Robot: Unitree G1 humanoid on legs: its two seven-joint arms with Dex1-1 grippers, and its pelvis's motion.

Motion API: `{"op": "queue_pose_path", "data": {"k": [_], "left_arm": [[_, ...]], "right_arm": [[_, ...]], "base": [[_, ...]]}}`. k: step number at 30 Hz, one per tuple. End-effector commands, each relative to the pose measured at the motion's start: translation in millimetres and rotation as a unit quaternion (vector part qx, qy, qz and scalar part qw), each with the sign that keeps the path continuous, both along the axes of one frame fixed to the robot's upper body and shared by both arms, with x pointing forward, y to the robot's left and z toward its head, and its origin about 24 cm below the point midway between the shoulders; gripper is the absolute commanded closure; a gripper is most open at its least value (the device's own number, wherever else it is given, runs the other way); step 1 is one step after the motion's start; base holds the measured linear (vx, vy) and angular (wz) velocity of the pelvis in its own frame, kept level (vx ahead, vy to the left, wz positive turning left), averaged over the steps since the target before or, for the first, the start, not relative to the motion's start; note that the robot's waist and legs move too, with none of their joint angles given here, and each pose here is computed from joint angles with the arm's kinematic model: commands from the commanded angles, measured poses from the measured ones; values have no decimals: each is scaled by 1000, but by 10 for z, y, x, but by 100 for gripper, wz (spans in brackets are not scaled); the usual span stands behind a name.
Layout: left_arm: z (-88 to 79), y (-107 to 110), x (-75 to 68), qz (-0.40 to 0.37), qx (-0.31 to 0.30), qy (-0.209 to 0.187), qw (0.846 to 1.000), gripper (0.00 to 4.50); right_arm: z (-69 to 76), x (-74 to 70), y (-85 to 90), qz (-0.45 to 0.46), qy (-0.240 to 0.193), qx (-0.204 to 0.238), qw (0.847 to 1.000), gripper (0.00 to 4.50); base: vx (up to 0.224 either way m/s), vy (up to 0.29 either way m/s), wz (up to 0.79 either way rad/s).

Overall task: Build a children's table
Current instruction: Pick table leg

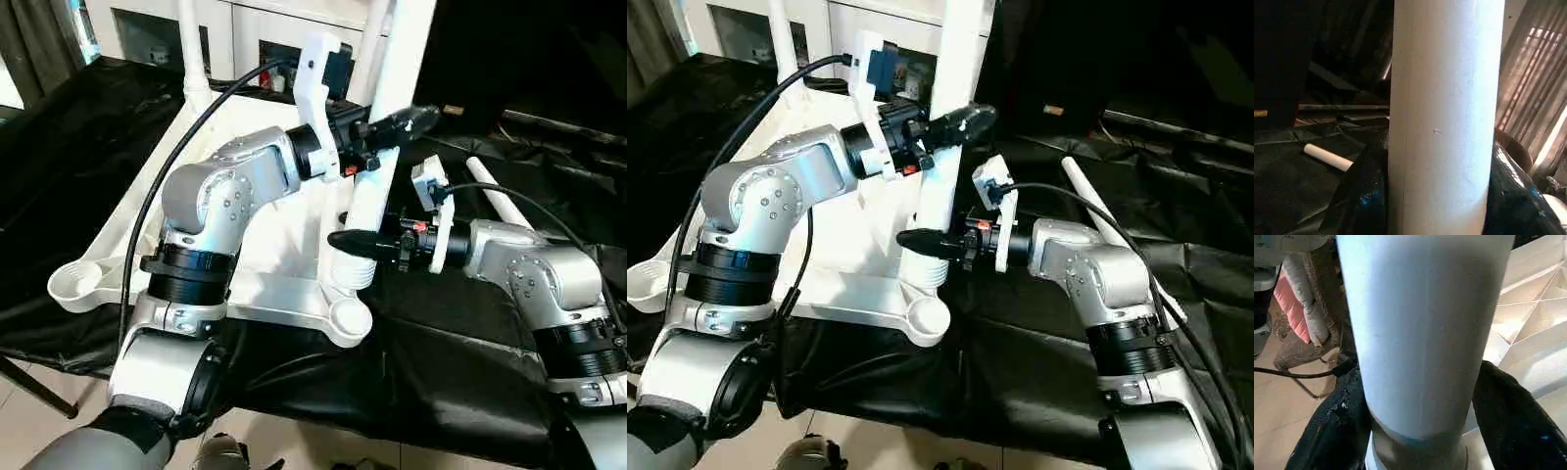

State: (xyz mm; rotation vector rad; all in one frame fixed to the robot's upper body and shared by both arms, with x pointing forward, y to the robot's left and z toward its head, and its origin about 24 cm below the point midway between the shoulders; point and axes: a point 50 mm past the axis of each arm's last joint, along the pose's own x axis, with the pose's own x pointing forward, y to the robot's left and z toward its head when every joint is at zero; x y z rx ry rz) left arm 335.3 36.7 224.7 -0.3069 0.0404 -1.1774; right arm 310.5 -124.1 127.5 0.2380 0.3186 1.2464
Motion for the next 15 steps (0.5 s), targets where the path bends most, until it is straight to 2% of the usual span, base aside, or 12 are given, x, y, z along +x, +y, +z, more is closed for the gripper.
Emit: {"op": "queue_pose_path", "data": {"k": [1,5,9,11,15], "left_arm": [[59,-65,-54,-24,0,-12,1000,267],[64,-66,-62,-29,1,-13,999,267],[66,-67,-71,-33,2,-14,999,267],[67,-62,-67,-32,2,-14,999,267],[71,-57,-63,-32,0,-14,999,267]], "right_arm": [[39,18,-21,-4,-3,-2,1000,155],[28,15,-22,-4,-1,0,1000,155],[26,14,-18,-2,2,2,1000,192],[23,16,-19,-1,3,3,1000,226],[21,17,-21,-1,4,4,1000,245]], "base": [[0,0,0],[0,0,0],[0,0,0],[0,0,0],[0,0,0]]}}
